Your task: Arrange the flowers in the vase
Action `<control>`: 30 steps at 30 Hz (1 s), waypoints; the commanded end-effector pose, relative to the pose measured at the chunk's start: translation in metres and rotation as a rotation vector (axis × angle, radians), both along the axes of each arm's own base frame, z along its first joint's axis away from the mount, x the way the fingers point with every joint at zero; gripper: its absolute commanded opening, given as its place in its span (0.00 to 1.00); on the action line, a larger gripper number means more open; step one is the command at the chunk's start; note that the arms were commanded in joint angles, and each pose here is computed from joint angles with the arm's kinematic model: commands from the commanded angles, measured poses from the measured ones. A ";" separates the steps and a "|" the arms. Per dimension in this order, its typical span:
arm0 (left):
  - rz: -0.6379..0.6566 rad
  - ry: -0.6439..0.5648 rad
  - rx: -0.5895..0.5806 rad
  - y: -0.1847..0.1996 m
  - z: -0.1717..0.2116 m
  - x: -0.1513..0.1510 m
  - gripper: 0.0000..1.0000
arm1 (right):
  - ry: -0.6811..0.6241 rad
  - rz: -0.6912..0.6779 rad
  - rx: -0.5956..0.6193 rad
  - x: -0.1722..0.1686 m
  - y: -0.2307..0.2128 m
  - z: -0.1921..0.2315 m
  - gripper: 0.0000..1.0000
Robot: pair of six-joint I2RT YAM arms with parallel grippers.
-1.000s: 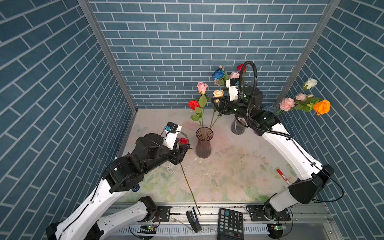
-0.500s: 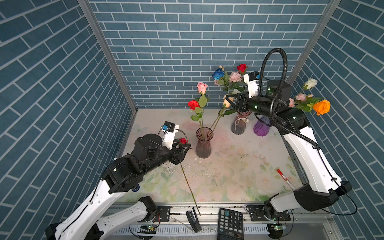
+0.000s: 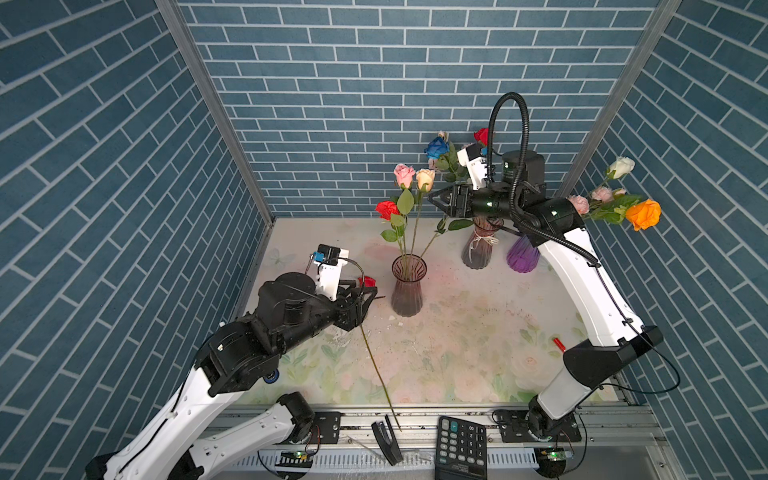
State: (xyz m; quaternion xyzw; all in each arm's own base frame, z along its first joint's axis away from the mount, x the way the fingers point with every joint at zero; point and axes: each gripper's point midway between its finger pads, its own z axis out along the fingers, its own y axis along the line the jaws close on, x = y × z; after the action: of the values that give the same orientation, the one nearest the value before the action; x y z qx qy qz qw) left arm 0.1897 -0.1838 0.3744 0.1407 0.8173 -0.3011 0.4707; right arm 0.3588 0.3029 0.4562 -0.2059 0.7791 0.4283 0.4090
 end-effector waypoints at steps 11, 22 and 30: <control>0.026 0.075 0.076 0.005 -0.029 0.002 0.62 | -0.113 -0.095 -0.068 -0.023 -0.040 0.034 0.61; 0.172 0.653 0.206 0.003 -0.209 0.016 0.38 | 0.018 -0.160 -0.138 -0.123 -0.106 -0.108 0.60; 0.323 0.855 0.272 0.024 -0.300 0.023 0.45 | 0.262 -0.487 -0.256 -0.144 -0.172 -0.253 0.59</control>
State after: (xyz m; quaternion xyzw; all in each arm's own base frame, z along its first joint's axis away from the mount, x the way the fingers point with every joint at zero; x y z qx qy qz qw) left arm 0.2025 -0.1561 0.0786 -0.0363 0.9850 -0.1320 0.1047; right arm 0.2074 0.1535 0.2200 -0.0826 0.8926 0.2723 0.3496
